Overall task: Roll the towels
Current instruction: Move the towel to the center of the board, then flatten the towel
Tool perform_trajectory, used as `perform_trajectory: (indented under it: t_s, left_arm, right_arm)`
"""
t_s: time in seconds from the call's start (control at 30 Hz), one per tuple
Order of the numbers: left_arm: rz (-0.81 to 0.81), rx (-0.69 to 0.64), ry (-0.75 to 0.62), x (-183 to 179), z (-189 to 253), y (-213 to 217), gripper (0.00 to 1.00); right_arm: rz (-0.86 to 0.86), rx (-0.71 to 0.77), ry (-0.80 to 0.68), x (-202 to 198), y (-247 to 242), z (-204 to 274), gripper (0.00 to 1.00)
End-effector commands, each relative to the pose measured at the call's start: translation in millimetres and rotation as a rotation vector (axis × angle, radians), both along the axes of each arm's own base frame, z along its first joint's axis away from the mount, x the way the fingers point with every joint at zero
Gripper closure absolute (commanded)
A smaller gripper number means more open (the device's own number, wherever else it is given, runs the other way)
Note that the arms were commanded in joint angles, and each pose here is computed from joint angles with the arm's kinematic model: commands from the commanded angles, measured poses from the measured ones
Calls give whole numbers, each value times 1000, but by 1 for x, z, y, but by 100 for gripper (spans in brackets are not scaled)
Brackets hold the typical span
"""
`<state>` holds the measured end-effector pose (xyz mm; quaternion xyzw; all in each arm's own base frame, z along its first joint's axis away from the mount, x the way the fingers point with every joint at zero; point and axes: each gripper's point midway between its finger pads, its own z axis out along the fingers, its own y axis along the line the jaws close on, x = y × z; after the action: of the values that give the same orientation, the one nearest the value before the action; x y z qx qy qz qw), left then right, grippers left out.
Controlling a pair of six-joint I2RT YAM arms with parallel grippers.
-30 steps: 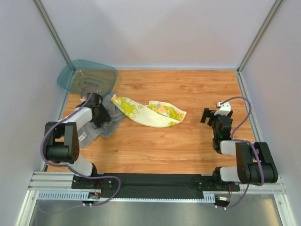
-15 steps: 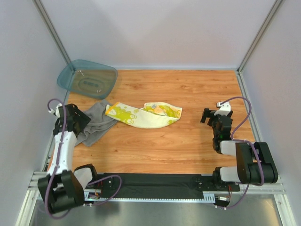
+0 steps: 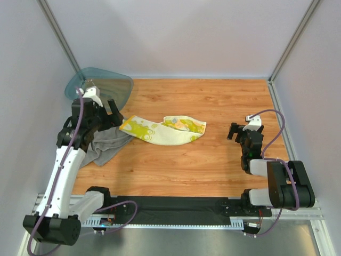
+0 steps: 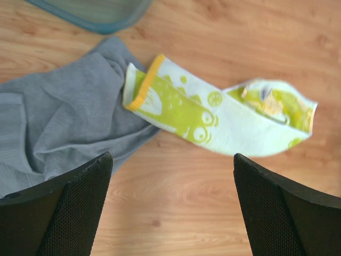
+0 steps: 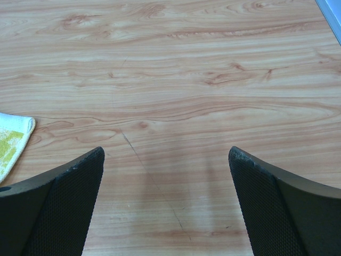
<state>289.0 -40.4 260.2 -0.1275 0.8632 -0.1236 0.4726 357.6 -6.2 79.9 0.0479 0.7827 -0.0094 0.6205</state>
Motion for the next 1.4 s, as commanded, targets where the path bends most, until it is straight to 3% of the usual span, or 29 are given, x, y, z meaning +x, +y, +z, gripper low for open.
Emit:
perform_trajectory:
  t_s: [0.0, 0.13, 0.3, 0.47, 0.77, 0.83, 0.87, 0.9, 0.93, 0.97, 1.03, 1.13, 1.2, 1.3, 1.37]
  left_arm:
    - [-189, 119, 60, -4, -19, -19, 1]
    - [-279, 82, 63, 2, -34, -43, 1]
    - [-263, 119, 264, 7, -67, -37, 2]
    - [-256, 146, 347, 5, -93, -32, 9]
    - [-211, 170, 428, 16, -105, -26, 11]
    - [-194, 184, 450, 23, -105, -25, 11]
    - [-193, 190, 471, 33, -105, -26, 11]
    - [-196, 198, 483, 39, -106, -26, 12]
    - [-199, 200, 501, 43, -107, -27, 14]
    - [-201, 202, 531, 52, -111, -29, 15]
    - [-170, 225, 550, 66, -112, -25, 20]
    - [-187, 221, 623, 76, -135, -29, 26]
    - [-175, 233, 666, 78, -148, -27, 27]
    - [-156, 241, 674, 80, -154, -25, 27]
    - [-148, 249, 680, 82, -158, -23, 27]
  right_arm:
    - [0, -4, -93, 9, 0, 25, 0]
    - [0, -4, -95, 10, 0, 25, 0]
    - [-1, -3, -93, 9, 0, 25, 0]
    - [-2, -3, -90, 9, 0, 24, 0]
    - [-8, -2, -103, 10, -1, 27, 0]
    - [-35, -10, -135, 12, -3, 46, 0]
    - [-46, -13, -16, 3, -3, 28, 0]
    - [-62, -4, -41, 12, -3, 55, 0]
    - [-96, 41, -79, 8, -5, 79, 0]
    - [-102, 57, -21, 0, -4, 75, 0]
    - [-65, 111, -99, -6, 4, 119, 0]
    - [-30, 295, -125, -24, 21, 148, 0]
    - [-65, 455, -38, -39, 30, 134, 0]
    - [114, 521, 61, -48, 66, 126, 0]
    - [138, 535, 105, -50, 73, 121, 0]
